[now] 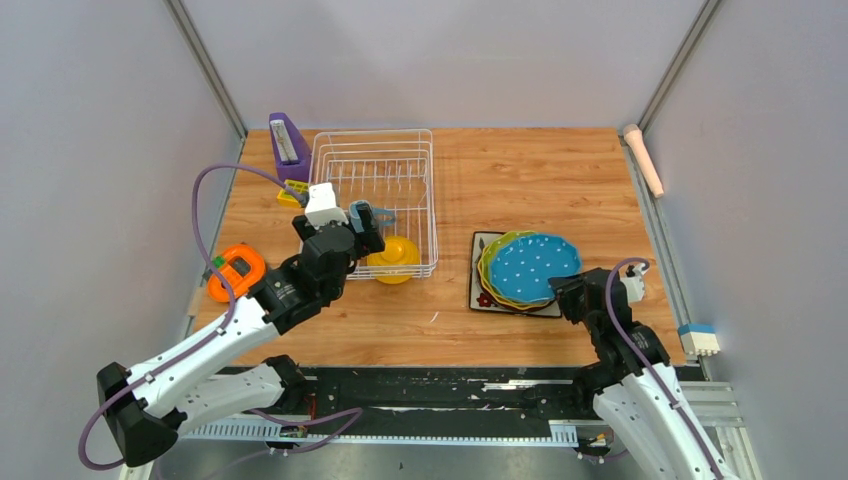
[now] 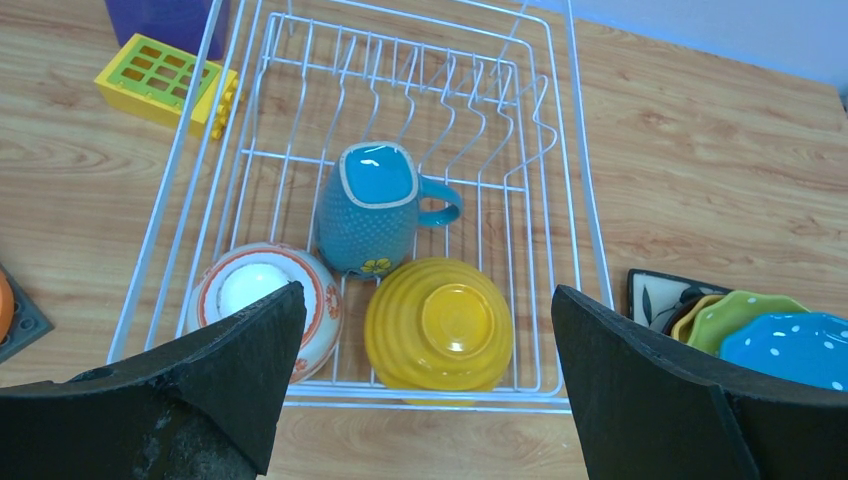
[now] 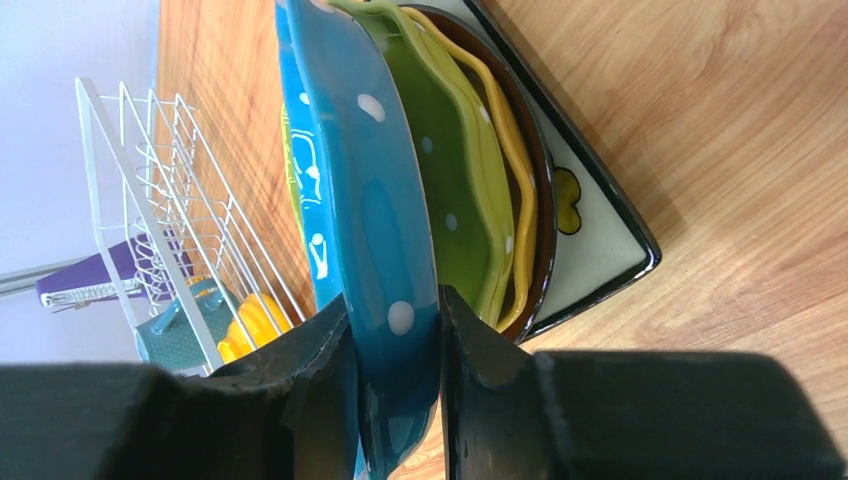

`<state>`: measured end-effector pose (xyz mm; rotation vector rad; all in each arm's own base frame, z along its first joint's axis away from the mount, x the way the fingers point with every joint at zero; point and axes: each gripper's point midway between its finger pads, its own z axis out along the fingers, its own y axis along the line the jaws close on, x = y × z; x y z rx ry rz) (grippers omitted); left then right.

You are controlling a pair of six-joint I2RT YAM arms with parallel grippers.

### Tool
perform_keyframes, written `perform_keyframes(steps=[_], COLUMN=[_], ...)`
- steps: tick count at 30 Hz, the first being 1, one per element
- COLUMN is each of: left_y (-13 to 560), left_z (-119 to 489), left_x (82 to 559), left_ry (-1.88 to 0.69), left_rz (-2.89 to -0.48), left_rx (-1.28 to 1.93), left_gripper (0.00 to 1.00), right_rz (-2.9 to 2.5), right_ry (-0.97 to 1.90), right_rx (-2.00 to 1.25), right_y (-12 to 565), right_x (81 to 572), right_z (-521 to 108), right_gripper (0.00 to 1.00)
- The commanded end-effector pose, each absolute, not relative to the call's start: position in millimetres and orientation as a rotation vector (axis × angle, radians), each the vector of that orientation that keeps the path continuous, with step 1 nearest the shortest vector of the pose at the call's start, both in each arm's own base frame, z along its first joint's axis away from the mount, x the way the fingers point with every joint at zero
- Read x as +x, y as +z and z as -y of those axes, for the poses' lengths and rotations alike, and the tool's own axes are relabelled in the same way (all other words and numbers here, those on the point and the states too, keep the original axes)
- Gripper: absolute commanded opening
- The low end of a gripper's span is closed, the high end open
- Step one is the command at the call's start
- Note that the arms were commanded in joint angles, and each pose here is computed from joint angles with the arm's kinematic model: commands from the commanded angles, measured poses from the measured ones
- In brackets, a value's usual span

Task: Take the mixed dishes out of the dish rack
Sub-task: Place the plate at the center of the board.

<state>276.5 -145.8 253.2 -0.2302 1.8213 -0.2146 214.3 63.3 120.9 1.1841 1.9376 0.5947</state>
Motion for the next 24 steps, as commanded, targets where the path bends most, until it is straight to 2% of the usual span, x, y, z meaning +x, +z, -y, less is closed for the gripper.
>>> perform_keyframes(steps=[1,17,20,24], left_y=[262.8,261.7,261.6,260.9], left_z=[149.1,149.8,149.6,151.7], left_x=[281.0,280.9,280.8,281.9], left_ry=[-0.254,-0.254,-0.254,-0.257], left_rz=[-1.784,-1.787,-1.787,-1.792], left_rx=[-0.264,-0.250,-0.250,-0.250], left_gripper=[1.00,1.00,1.00,1.00], right_rz=[-1.864,-1.865,-1.862,-1.878], right_ry=[0.637,0.617,0.600,0.574], right_rx=[1.180,1.100,1.072,1.008], right_y=[136.0,149.6,154.3,160.5], right_x=[225.6,227.3,228.4,229.3], right_z=[-63.4,-61.9,-60.1,-59.7], right_gripper=[0.33,0.78,0.84,0.86])
